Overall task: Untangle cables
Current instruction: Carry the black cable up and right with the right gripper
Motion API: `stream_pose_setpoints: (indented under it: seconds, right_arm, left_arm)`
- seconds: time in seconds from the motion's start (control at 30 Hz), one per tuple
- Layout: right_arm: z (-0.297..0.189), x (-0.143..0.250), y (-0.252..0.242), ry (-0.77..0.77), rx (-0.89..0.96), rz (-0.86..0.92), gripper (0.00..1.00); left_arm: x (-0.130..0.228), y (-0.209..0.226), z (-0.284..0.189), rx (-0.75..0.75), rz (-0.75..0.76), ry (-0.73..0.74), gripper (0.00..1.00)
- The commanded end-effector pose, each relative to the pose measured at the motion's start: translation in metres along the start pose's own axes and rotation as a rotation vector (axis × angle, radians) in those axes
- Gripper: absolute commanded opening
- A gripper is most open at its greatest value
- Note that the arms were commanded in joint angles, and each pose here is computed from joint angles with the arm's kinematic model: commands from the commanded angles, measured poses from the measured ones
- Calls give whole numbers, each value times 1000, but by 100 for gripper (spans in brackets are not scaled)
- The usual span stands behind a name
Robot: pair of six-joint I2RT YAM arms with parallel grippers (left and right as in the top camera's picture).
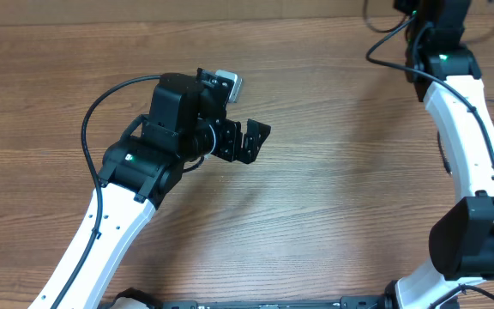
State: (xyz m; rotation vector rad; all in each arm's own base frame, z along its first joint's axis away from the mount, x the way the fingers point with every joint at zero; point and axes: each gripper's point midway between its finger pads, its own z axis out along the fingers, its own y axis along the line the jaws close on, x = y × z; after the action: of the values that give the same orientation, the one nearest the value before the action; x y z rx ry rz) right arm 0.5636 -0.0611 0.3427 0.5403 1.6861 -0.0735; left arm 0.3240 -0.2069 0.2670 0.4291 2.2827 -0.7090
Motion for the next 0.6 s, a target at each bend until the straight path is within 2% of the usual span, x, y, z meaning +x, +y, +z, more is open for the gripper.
stream_pose_setpoints:
  seconds: [0.0,0.2,0.57]
  right_arm:
    - [0,-27,-27,-68,86,-8,4]
    - [25,-10,-59,-45,144,-4,4]
    - [79,48,-106,18,222,-14,4]
  left_arm:
    - [-6,-3,-7,-1,14,-26,100]
    - [-6,-3,-7,-1,14,-26,100]
    - [-6,-3,-7,-1,14,-26,100]
